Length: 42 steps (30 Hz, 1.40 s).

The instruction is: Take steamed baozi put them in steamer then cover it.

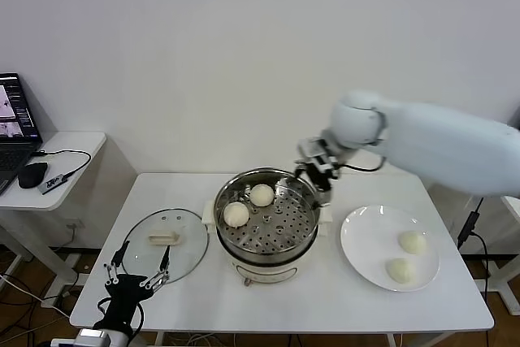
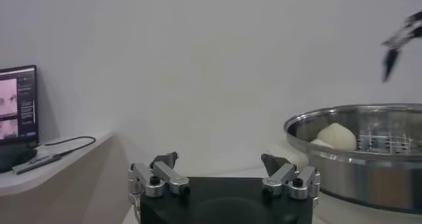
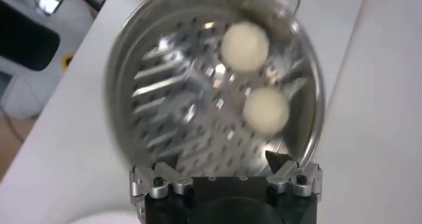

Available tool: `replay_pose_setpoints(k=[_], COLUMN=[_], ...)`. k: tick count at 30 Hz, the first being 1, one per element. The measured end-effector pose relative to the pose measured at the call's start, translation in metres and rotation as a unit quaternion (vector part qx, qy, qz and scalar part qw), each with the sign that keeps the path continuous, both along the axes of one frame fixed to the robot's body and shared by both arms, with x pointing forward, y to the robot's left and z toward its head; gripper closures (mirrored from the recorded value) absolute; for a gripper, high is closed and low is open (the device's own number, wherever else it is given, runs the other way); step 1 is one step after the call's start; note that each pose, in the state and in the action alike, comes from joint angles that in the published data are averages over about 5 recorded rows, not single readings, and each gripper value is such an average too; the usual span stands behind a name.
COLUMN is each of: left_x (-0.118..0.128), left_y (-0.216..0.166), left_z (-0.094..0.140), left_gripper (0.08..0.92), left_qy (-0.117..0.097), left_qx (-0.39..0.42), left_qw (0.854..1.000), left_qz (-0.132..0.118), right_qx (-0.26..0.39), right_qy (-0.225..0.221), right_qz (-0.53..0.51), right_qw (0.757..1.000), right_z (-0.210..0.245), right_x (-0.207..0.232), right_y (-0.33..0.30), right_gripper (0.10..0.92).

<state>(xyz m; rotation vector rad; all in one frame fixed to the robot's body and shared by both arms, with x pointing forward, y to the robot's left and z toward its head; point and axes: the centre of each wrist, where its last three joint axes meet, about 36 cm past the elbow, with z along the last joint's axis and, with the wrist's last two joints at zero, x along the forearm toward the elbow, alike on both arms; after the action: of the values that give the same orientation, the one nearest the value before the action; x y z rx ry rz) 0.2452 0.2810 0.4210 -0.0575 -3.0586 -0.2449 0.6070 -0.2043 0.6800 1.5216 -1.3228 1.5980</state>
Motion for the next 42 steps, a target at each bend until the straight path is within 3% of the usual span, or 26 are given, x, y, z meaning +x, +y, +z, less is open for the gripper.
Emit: replay_pose_setpoints(k=[17, 42], left_x=[-0.001, -0.008], left_y=[0.003, 0.003], left_z=[0.003, -0.004], left_gripper=[0.177, 0.177], left_qy=[0.002, 0.015], left_qx=[0.008, 0.01], left_qw=[1.0, 1.0], left_qz=[0.003, 0.011], right_qx=[-0.028, -0.075], right_qy=[0.014, 0.037], right_qz=[-0.09, -0.139], right_qw=[0.995, 0.987], right_z=[-0.085, -0.196], right_x=[-0.06, -0.087], right_y=[-0.161, -0.206], right_gripper=[0.2, 0.2])
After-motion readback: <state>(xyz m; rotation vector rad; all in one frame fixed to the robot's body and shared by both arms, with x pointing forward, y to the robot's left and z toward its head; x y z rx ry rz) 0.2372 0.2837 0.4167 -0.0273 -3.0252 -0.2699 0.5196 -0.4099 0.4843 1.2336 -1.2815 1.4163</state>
